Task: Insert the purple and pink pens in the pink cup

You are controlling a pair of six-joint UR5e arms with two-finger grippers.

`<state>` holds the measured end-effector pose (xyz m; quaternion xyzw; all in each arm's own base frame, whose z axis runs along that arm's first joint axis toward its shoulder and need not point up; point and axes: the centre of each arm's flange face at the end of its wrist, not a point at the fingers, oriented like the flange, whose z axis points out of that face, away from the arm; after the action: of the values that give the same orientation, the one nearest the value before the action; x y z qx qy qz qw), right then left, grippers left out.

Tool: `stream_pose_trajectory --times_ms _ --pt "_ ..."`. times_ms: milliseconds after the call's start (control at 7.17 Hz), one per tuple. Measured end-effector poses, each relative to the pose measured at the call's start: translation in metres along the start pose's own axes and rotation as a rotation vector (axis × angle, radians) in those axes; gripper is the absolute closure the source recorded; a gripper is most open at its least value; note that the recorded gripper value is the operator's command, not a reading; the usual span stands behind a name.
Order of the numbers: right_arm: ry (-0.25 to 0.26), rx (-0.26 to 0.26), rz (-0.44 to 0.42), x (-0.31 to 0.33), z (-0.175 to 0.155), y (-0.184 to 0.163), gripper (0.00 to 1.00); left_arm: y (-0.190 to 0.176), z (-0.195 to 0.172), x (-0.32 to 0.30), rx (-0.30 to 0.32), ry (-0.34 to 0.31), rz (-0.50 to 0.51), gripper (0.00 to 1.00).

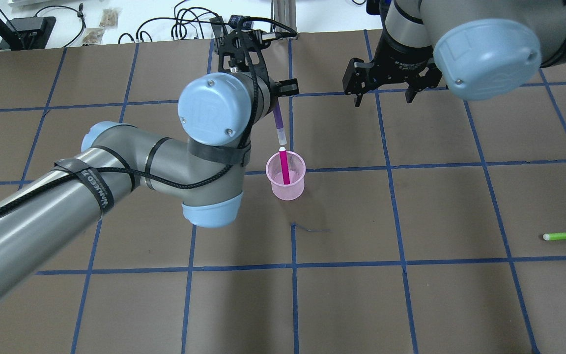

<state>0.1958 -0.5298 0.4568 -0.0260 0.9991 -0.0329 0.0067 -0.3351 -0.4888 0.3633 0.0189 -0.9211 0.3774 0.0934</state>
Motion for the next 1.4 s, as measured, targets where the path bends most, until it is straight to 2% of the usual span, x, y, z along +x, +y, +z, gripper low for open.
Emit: stream_pose_trajectory --times_ms 279,558,977,1256,1395 --pt "0.002 -0.07 -0.017 0.005 -0.004 0.01 0.0 0.034 0.005 0.019 0.057 -0.006 0.022 1.0" --pt "0.005 -0.09 -0.024 0.006 -0.006 0.016 0.0 0.061 0.018 0.013 0.103 -0.037 0.022 1.0" --pt "0.01 -0.097 -0.024 0.007 -0.003 0.015 0.0 0.076 0.031 0.005 0.149 -0.084 0.016 1.0" --pt "0.01 -0.1 -0.024 0.007 -0.001 0.014 0.0 0.087 0.036 0.006 0.152 -0.131 0.029 0.01" --pt "0.01 -0.102 -0.024 0.007 -0.001 0.014 0.0 0.089 0.035 0.005 0.164 -0.179 0.041 0.0"
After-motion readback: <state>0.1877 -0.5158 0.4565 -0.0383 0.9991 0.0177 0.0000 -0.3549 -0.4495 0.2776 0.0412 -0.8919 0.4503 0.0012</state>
